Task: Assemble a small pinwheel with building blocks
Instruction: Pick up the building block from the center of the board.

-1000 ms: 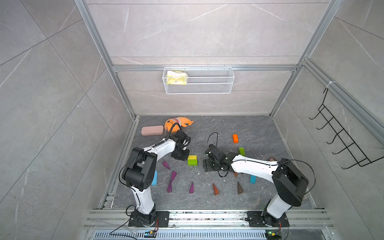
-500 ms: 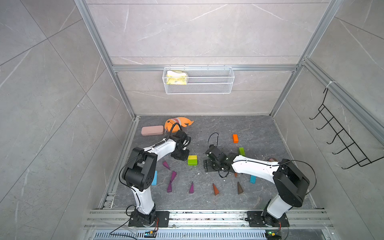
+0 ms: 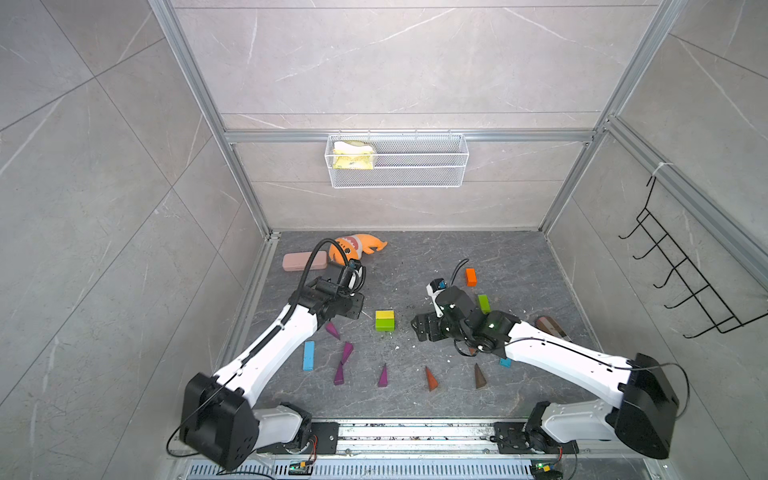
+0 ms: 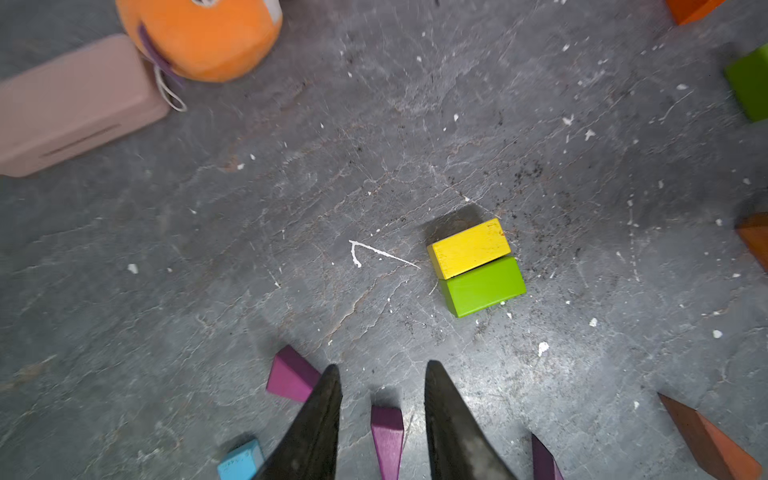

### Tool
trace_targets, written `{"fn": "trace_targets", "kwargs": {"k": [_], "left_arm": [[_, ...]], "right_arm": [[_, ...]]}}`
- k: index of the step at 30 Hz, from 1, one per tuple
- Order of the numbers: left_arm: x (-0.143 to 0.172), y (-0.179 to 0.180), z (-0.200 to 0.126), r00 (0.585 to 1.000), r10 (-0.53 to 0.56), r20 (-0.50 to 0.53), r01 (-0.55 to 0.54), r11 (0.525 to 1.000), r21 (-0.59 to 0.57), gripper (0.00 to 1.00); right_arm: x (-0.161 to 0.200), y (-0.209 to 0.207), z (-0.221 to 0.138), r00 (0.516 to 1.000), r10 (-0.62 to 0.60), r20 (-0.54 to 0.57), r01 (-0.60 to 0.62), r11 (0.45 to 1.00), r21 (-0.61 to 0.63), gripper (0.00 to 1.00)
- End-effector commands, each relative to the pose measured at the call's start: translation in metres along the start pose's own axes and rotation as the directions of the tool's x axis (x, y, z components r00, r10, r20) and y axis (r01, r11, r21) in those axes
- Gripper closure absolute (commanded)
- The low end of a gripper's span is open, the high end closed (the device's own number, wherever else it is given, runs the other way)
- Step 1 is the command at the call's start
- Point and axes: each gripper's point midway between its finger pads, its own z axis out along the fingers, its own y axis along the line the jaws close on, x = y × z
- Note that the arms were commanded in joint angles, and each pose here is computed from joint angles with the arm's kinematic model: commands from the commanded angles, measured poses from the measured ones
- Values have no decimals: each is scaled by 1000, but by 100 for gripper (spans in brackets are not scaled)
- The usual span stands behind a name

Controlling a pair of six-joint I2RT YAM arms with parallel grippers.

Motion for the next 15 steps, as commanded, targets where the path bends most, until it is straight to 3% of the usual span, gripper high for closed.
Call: {"fn": "trace_targets", "kwargs": {"k": [1,3,5,8,12,13,15], "left_arm": [[7,6,-21,996,-71,51,74,996,-58,52],[16,1,-17,992,-119,46,120,993,-21,46],[26,-4,-9,988,-154,6,154,988,6,54],[36,2,-4,983,-175,-58,173,984,-47,56],[30,11,-14,982,-187,-16,184,978,-96,56],[29,24,-10,965,-258,34,260,953,-156,55],[33,34,-8,949,-315,20,312,927,-207,52]], "right_arm": [[14,-3,-10,996,-91,-17,90,996,-15,1],[18,-3,-15,993,-118,-9,118,993,-30,1],[19,3,-20,989,-148,12,149,986,-73,1],[22,11,-29,982,-186,29,188,973,-133,1],[33,14,-36,968,-250,31,251,952,-178,0],[36,14,-36,965,-259,25,260,949,-180,0],[43,12,-36,955,-295,2,291,939,-184,0]]}}
